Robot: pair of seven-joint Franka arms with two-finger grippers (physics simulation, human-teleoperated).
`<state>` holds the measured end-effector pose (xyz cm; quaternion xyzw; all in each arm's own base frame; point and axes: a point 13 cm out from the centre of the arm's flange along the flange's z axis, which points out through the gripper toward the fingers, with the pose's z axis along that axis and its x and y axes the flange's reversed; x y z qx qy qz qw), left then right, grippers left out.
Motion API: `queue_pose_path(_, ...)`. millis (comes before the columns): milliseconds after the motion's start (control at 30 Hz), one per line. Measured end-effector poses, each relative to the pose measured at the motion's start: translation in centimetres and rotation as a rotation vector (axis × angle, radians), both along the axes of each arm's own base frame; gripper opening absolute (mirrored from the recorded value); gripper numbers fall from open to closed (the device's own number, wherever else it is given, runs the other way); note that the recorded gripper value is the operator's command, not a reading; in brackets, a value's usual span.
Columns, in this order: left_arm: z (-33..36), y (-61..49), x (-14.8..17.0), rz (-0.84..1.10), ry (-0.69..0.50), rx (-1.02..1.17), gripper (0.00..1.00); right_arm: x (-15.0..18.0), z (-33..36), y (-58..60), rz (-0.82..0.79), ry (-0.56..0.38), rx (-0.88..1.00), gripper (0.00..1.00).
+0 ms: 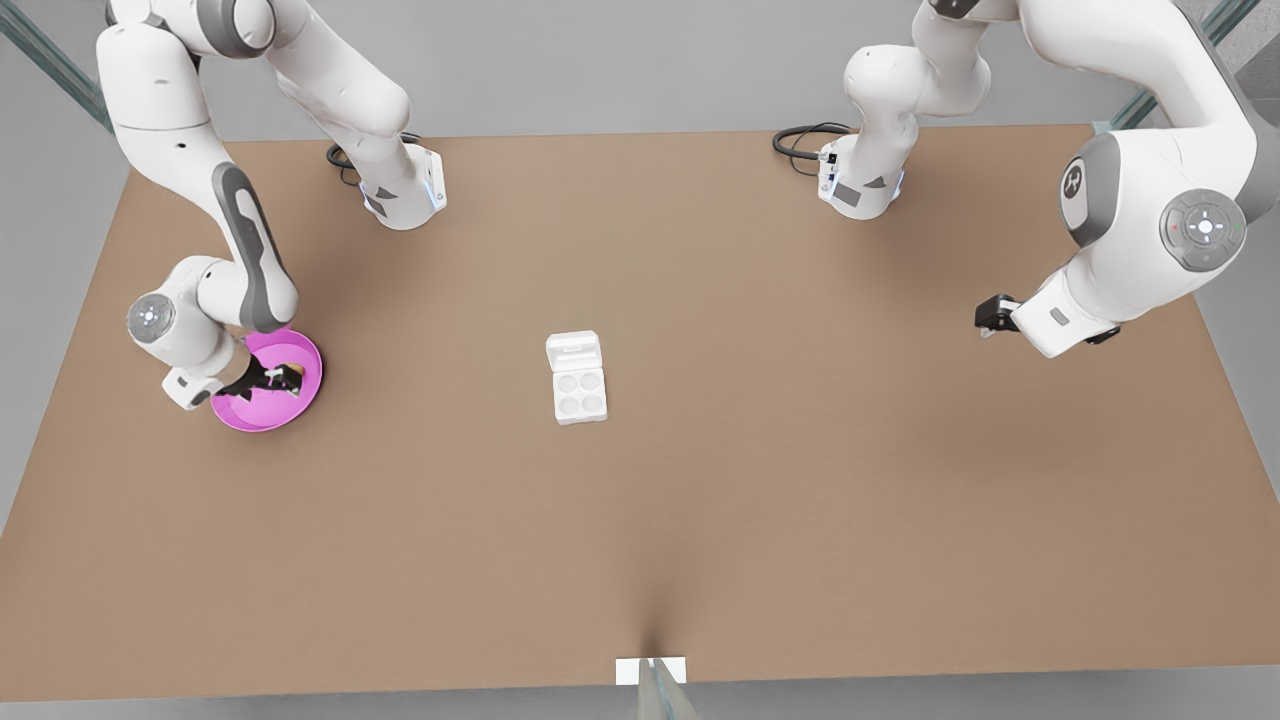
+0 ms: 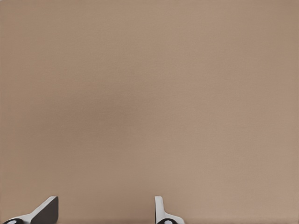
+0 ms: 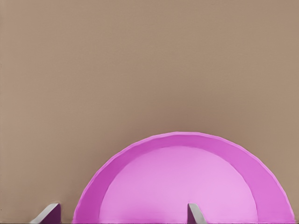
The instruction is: Pack egg into the box and close the box lid
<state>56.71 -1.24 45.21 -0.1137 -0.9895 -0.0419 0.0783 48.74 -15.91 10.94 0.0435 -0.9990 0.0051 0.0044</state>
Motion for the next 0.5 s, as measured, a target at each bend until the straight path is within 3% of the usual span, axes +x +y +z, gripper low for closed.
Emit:
queue_pose_path(133, 0.0, 0.0, 0.0, -0.002, 0.001, 0.0, 1.0, -3.7, -0.5, 1.0, 0.018, 0.023, -0.002, 1.0)
queue_pose_path(333, 0.0, 0.0, 0.0, -0.003, 0.002, 0.0, 1.0, -3.7, -0.7, -0.2, 0.012, -0.013, -0.009, 1.0)
queue_pose_path(500, -0.1, 0.0, 0.0, -0.004, 0.003, 0.0, 1.0, -5.6, -2.0, -0.3, 0.005, 0.0, -0.002, 1.0)
